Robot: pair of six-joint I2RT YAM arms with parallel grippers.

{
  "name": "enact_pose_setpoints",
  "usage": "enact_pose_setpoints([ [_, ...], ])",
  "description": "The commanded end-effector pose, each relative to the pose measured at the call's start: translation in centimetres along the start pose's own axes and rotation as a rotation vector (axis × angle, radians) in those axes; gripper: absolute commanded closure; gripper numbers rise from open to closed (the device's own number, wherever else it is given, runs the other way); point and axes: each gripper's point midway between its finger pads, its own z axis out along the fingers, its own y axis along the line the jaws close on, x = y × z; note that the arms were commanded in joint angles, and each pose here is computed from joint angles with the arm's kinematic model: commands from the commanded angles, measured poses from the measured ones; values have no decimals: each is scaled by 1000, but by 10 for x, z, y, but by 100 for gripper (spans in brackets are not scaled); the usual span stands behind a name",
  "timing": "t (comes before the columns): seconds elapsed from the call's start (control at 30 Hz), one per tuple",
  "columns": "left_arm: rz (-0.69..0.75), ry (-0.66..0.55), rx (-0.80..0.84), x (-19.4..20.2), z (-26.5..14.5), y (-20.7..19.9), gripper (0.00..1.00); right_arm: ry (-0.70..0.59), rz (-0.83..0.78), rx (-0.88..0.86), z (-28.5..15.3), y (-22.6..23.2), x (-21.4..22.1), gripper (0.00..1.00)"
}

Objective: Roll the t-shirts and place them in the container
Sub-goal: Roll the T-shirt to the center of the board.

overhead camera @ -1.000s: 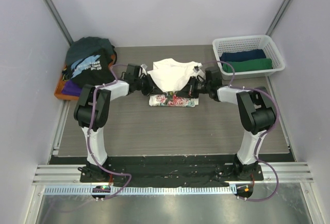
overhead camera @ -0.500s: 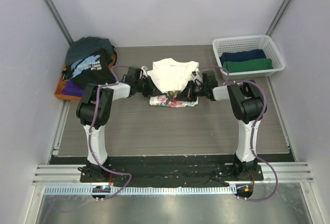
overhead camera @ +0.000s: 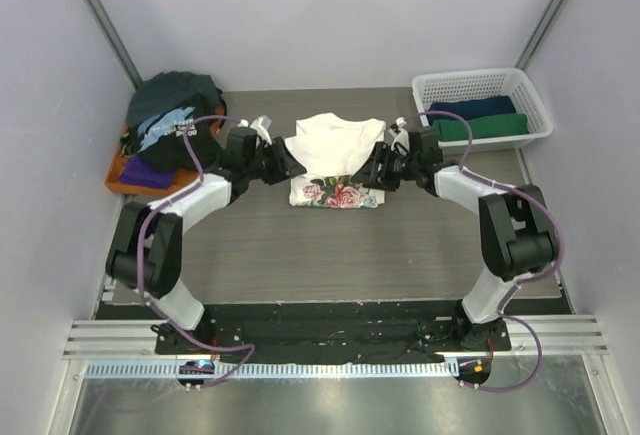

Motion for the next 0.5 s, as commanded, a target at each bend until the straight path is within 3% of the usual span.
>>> enact_pose_setpoints([
  [0.0,59,-42,-44,21,-13,9,48,-37,-56,208,-30,-27,10,18],
  [0.1,83,-51,-47,34,-18,13,44,-71,-80,321,-47,-43,14,19],
  [0.27,133,-38,-39,56,-12,28,48,-107,-117,433,-58,-65,15,35],
  [0.33,171,-102,19,50,-11,20,48,-91,-122,460,-55,-74,17,42],
  [0.47,188,-128,-18,48,-9,31,49,-67,-102,482,-46,-86,20,45],
])
